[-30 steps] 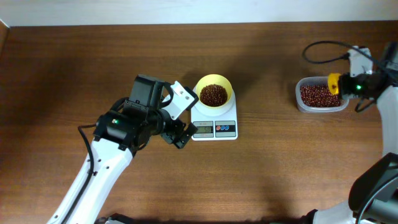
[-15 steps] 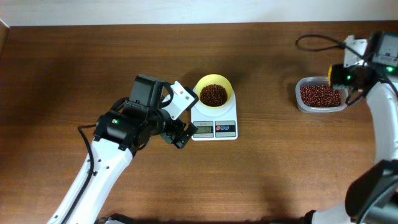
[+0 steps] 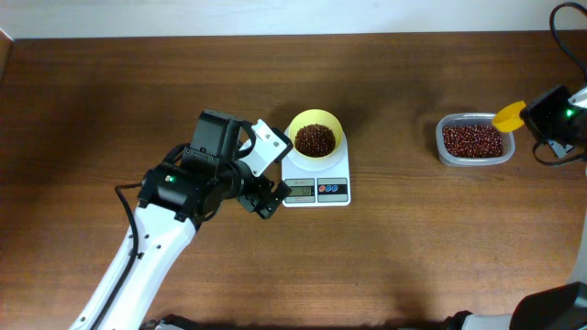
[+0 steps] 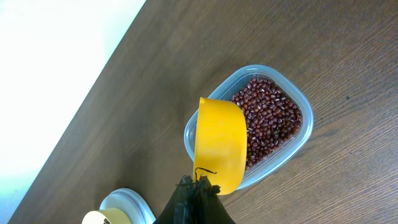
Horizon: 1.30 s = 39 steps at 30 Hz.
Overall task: Scoop item into bowl and weigh 50g on scale
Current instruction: 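Move the scoop back over the bean tub with the right gripper, then lower the scoop into the tub and release it from the right gripper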
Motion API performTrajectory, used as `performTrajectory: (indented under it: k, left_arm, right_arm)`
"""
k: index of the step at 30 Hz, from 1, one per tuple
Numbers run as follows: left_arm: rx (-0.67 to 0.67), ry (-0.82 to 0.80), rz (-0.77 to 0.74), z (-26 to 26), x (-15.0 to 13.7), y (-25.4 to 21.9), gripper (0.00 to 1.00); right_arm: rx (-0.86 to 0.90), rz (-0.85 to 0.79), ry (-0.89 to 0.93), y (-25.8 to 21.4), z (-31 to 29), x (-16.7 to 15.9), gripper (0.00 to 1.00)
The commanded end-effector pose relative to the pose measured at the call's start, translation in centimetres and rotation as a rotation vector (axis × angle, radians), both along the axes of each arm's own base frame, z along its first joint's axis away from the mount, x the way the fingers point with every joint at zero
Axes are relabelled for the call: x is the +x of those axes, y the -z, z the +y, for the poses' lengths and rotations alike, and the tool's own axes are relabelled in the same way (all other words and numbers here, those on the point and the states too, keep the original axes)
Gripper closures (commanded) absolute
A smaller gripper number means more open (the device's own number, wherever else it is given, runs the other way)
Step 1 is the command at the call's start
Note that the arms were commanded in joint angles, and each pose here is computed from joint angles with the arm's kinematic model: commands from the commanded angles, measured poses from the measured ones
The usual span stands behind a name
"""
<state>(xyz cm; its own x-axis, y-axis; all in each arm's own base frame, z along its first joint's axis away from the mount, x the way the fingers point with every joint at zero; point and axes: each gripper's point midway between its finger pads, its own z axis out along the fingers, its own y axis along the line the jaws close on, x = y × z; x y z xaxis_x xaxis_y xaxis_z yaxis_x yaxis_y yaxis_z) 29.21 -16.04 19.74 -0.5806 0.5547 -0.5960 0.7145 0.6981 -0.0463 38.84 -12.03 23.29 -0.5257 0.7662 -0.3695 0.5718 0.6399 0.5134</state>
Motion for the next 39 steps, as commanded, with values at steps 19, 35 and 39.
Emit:
performTrajectory:
  k: [19, 35, 39]
  left_arm:
    - [0.002, -0.030, -0.021, 1.3, 0.4, -0.4, 0.01]
    - [0.003, -0.030, -0.021, 1.3, 0.4, -0.4, 0.01]
    - [0.003, -0.030, -0.021, 1.3, 0.4, -0.4, 0.01]
  right_arm:
    - [-0.019, -0.064, -0.037, 7.7, 2.7, 3.8, 0.96]
    - [-0.015, -0.061, -0.062, 16.8, 4.0, 0.6, 0.96]
    - [-0.019, -0.070, -0.062, 16.5, 4.0, 0.6, 0.96]
